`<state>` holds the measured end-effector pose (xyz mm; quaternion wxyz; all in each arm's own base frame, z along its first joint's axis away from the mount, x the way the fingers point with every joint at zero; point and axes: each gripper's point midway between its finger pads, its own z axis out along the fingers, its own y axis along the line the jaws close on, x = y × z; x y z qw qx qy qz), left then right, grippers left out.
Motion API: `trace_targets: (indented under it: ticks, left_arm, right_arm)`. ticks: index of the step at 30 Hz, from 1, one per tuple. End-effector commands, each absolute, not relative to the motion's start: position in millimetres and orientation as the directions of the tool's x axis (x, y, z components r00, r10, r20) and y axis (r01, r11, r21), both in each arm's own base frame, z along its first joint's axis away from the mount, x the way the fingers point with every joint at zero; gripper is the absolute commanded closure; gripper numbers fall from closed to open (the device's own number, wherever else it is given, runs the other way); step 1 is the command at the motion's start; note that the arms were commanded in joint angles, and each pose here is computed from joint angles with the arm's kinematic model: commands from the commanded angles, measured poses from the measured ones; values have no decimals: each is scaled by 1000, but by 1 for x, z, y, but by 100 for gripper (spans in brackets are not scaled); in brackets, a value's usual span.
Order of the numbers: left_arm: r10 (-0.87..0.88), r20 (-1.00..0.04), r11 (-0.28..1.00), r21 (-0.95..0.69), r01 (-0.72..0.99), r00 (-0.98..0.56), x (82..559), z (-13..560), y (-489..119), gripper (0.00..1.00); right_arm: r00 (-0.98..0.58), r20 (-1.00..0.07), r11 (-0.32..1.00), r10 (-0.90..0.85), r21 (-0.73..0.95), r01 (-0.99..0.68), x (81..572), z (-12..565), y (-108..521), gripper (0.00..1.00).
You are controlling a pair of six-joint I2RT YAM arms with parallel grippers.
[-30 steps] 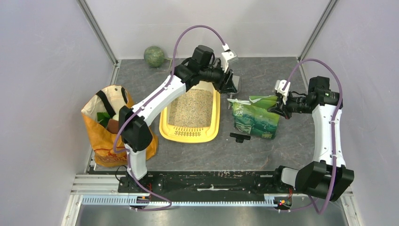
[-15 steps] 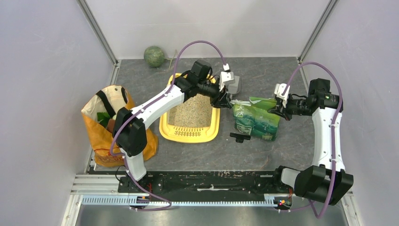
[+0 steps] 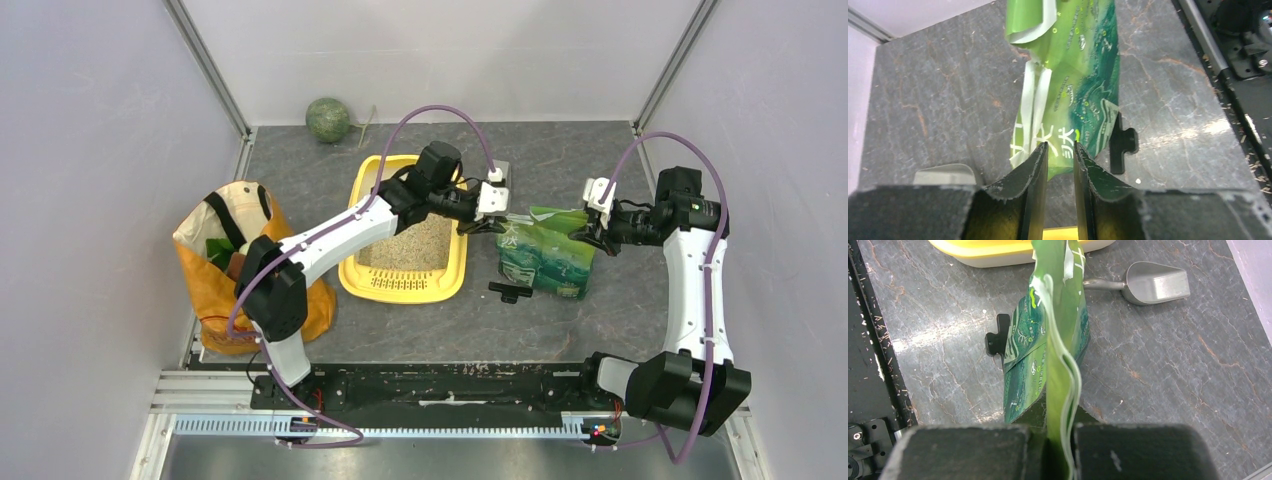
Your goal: Fill the litter box with clean litter
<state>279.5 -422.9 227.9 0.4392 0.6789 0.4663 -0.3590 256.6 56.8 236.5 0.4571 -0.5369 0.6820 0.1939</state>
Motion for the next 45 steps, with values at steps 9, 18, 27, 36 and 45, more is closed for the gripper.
trace_targets:
  ticks: [9,18,27,36,45]
  left_arm:
    - [267,-826,-158,471,868,496,297,250,-426,64]
    - [315,-790,-175,496,850,526,307,231,-428,66]
    - [329,-760,-211,519,828,560,305,221,-430,69]
    - [341,-716,-226,566,792,609,305,212,-438,69]
    - [312,-742,-159,575,803,593,307,233,-441,98]
  right_arm:
    - [116,-868,309,-483,-294,-904,258,265,72,100]
    - [118,-866,309,-486,-297,-904,258,266,72,100]
    - [114,-870,310,-480,-290,-905,259,267,72,100]
    - [101,-875,314,-473,-275,-909,261,267,72,100]
    - [79,-870,321,-486,-262,-910,267,260,68,100]
